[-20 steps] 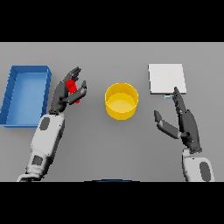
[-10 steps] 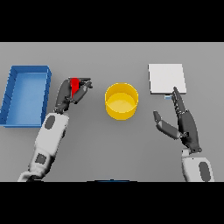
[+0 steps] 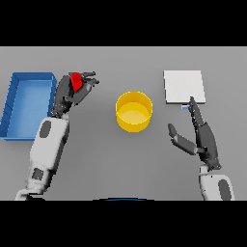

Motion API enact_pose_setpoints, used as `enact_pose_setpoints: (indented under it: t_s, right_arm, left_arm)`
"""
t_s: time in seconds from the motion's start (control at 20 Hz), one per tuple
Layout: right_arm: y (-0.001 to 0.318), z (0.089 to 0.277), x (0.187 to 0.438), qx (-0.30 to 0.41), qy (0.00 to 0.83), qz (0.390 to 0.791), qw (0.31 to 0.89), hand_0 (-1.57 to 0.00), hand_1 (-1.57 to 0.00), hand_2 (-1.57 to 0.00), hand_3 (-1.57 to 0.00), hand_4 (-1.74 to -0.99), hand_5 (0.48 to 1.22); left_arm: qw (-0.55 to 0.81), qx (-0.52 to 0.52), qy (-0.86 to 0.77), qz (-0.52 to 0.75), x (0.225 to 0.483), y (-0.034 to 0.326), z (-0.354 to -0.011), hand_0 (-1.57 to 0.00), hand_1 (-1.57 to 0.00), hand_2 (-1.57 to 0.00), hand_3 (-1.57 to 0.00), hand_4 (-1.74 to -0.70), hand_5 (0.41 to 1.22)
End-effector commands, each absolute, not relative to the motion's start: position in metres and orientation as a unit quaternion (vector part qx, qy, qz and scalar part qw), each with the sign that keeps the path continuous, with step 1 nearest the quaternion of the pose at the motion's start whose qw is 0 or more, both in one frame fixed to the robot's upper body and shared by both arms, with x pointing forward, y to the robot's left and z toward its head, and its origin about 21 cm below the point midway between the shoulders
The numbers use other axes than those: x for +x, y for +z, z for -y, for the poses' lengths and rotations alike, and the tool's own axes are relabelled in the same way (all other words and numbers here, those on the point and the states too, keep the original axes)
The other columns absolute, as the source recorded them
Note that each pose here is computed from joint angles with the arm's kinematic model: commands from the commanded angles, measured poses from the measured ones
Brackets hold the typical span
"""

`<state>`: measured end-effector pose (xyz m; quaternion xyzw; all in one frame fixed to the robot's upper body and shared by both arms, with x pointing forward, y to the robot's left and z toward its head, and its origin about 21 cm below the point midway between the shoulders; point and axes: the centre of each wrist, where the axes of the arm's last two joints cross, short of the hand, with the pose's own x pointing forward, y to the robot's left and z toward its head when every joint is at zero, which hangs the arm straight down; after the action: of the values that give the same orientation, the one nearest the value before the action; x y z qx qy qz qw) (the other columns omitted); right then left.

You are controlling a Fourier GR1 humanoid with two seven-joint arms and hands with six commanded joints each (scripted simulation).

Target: Pick up the red beaker and tilt it to pour out 1 green nut into yellow bowl. Pick up the yellow bowl and place it on the metallic measuring scale.

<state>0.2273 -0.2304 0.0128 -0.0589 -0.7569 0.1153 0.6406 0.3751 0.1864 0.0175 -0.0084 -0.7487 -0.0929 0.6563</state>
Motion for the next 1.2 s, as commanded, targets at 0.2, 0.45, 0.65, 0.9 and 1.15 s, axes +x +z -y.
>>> enact_pose_setpoints:
  t_s: [0.2,0.45,0.65,0.9,1.15]
  right_arm:
    - [0.012,0.234,0.230,-0.075,0.123,0.762,0.631,0.00,0.00,0.00,0.00,-1.219,0.661]
    - [0.013,0.232,0.229,-0.080,0.127,0.755,0.639,0.00,0.00,0.00,0.00,-1.199,0.658]
    - [0.015,0.231,0.229,-0.081,0.134,0.753,0.639,0.00,0.00,0.00,0.00,-1.183,0.663]
    - [0.015,0.231,0.231,-0.068,0.125,0.753,0.642,0.00,0.00,0.00,0.00,-1.181,0.669]
    - [0.018,0.229,0.230,-0.065,0.121,0.751,0.646,0.00,0.00,0.00,0.00,-1.191,0.675]
  left_arm:
    - [0.654,0.017,-0.145,0.742,0.382,0.031,-0.182,-1.56,-1.56,-1.56,-1.55,-1.72,1.138]
    - [0.629,0.073,-0.257,0.730,0.391,0.052,-0.175,-1.56,-1.57,-1.57,-1.56,-1.73,1.124]
    - [0.593,0.140,-0.381,0.695,0.395,0.071,-0.160,-1.57,-1.57,-1.57,-1.57,-1.74,1.127]
    - [0.524,0.216,-0.511,0.647,0.398,0.093,-0.133,-1.57,-1.57,-1.57,-1.57,-1.74,1.162]
    - [0.436,0.286,-0.640,0.564,0.402,0.099,-0.107,-1.57,-1.57,-1.57,-1.57,-1.69,1.202]
